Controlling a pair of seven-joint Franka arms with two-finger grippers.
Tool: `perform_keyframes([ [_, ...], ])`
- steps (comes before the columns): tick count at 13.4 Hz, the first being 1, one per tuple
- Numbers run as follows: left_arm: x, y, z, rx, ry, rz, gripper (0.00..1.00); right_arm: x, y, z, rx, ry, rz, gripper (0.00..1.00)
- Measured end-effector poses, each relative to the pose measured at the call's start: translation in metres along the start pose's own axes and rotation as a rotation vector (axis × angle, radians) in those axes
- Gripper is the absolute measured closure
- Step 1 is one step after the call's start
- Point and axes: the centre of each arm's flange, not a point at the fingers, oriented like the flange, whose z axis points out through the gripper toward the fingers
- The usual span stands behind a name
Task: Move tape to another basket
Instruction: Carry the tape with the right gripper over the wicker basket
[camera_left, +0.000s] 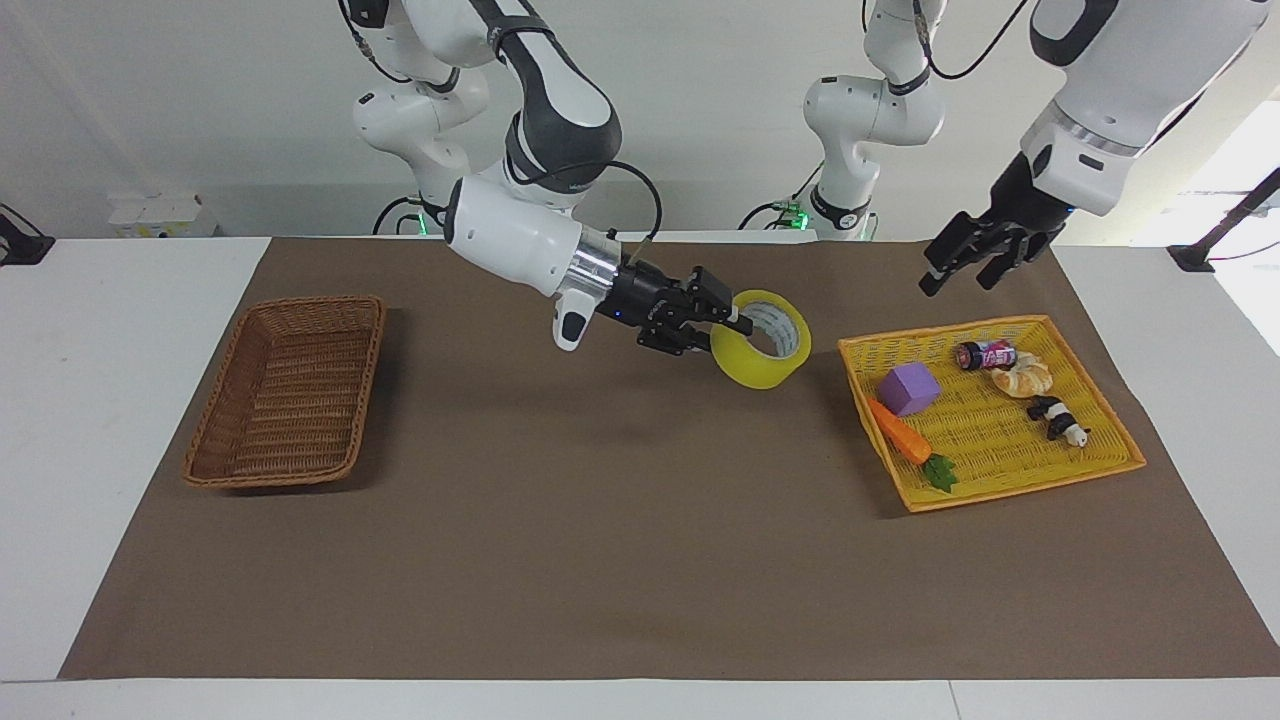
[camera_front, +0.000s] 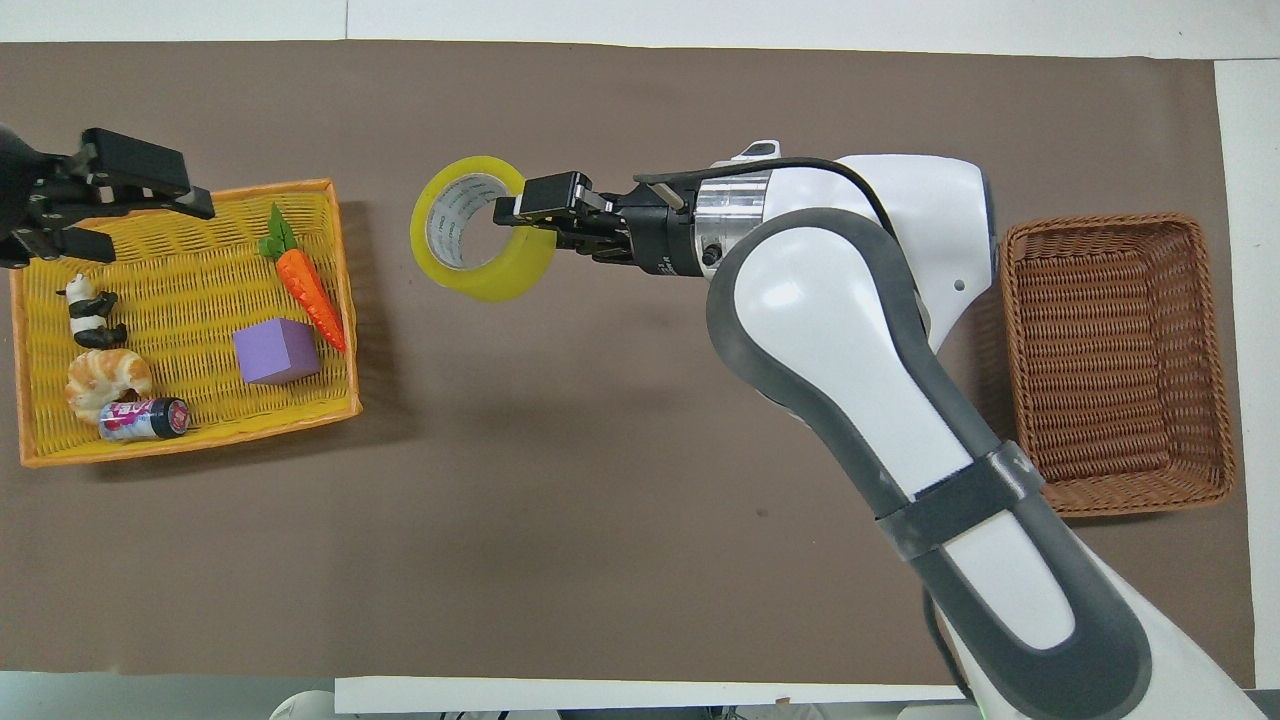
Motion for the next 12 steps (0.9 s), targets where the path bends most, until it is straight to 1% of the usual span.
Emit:
perform_keyframes([
  [2,0.012,-0.034,-0.004,0.004,0.006,-0.058,0.00,0.004,0.003,-0.005,-0.006,-0.001,-0.001,0.46],
  [3,0.017,-0.051,-0.007,0.006,0.011,-0.089,0.00,0.013,0.010,-0.015,-0.012,-0.012,0.000,0.46],
  [5,0.026,-0.083,-0.014,0.008,0.023,-0.143,0.00,0.047,0.039,-0.064,-0.028,-0.047,-0.008,0.46],
  [7,0.028,-0.091,-0.016,0.011,0.027,-0.154,0.00,0.083,0.081,-0.139,-0.044,-0.076,-0.026,0.46],
  [8,0.027,-0.090,-0.015,0.013,0.027,-0.151,0.00,0.095,0.103,-0.179,-0.050,-0.086,-0.040,0.46],
  [10,0.027,-0.087,-0.014,0.015,0.026,-0.145,0.00,0.106,0.153,-0.263,-0.093,-0.119,-0.071,0.46],
  [12,0.026,-0.087,-0.014,0.027,0.027,-0.143,0.00,0.102,0.210,-0.355,-0.154,-0.137,-0.084,0.46],
])
